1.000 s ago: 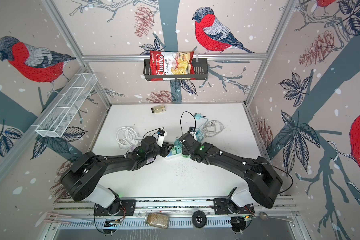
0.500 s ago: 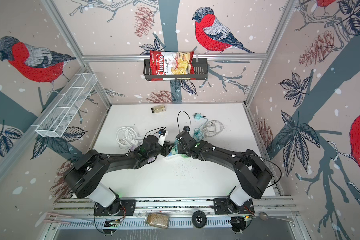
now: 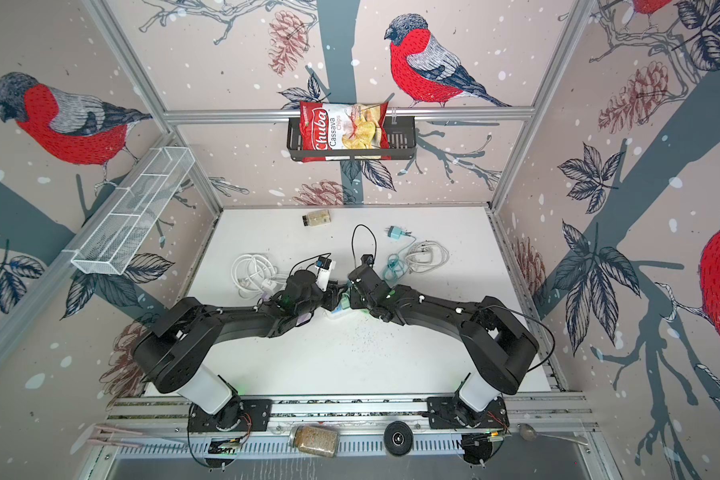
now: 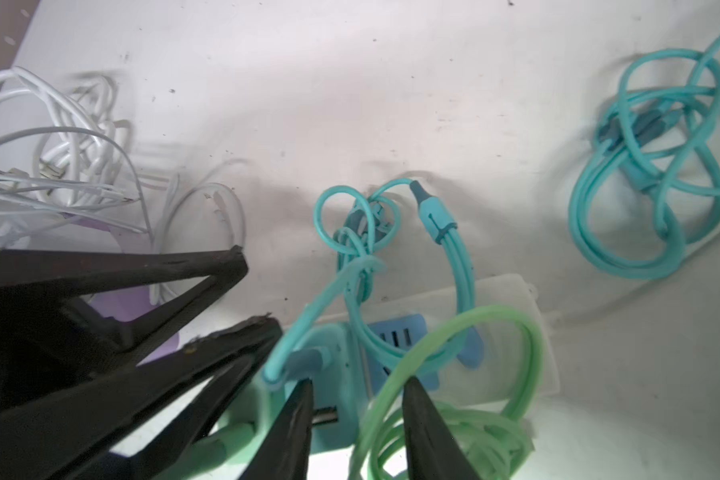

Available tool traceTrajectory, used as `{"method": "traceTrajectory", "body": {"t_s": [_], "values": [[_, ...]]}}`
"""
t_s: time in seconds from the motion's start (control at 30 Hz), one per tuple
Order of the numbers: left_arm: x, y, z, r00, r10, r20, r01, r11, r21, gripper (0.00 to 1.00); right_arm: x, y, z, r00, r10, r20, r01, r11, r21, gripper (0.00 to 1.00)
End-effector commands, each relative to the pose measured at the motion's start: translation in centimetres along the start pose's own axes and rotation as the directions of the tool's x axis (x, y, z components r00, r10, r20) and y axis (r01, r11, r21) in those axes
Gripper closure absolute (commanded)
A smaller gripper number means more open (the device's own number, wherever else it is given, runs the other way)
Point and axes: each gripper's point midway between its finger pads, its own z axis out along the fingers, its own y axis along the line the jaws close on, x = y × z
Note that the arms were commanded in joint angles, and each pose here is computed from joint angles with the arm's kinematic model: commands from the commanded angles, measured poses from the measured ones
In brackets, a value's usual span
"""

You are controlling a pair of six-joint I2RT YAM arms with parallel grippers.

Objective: Insert the plug

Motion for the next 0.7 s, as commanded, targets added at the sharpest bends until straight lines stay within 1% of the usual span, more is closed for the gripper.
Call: {"method": "traceTrajectory", "body": {"t_s": [0.0,0.17,0.27,0.37,0.43,0.5,0.53,0.67], "values": [[0.4,-0.6,0.1,1.0,0.001,-0.011,0.0,0.999,0.034,0.57,4.0,0.3,0.7,0.99,-0.01,-0.14,0.006,1.0,-0.027,0.63],[0.4,-0.6,0.2,1.0,0.001,-0.011,-0.001,0.999,0.033,0.57,5.5,0.3,1.2,0.985,-0.009,-0.175,0.006,1.0,-0.019,0.64],[0.4,-0.6,0.2,1.0,0.005,-0.012,-0.004,0.999,0.034,0.57,5.3,0.1,0.9,0.986,-0.008,-0.164,0.007,1.0,-0.012,0.65],[0.6,-0.5,0.4,1.0,0.004,-0.018,-0.003,0.999,0.032,0.57,4.3,0.3,0.5,0.99,-0.015,-0.137,0.013,1.0,-0.014,0.63],[0.7,-0.5,0.5,1.0,0.005,-0.023,-0.004,1.0,0.031,0.57,3.3,0.5,0.2,0.993,-0.021,-0.114,0.019,1.0,-0.02,0.61],[0.8,-0.4,0.7,1.0,0.004,-0.027,-0.003,1.0,0.031,0.57,2.2,0.8,-0.1,0.995,-0.03,-0.092,0.027,0.999,-0.03,0.51],[0.8,-0.5,0.7,1.0,0.003,-0.026,-0.002,1.0,0.031,0.57,1.7,0.9,-0.4,0.996,-0.032,-0.079,0.029,0.999,-0.03,0.49],[0.9,-0.4,0.8,1.0,0.001,-0.029,0.0,1.0,0.031,0.57,-0.1,1.3,-1.4,0.999,-0.025,-0.038,0.023,0.998,-0.052,0.47]]}}
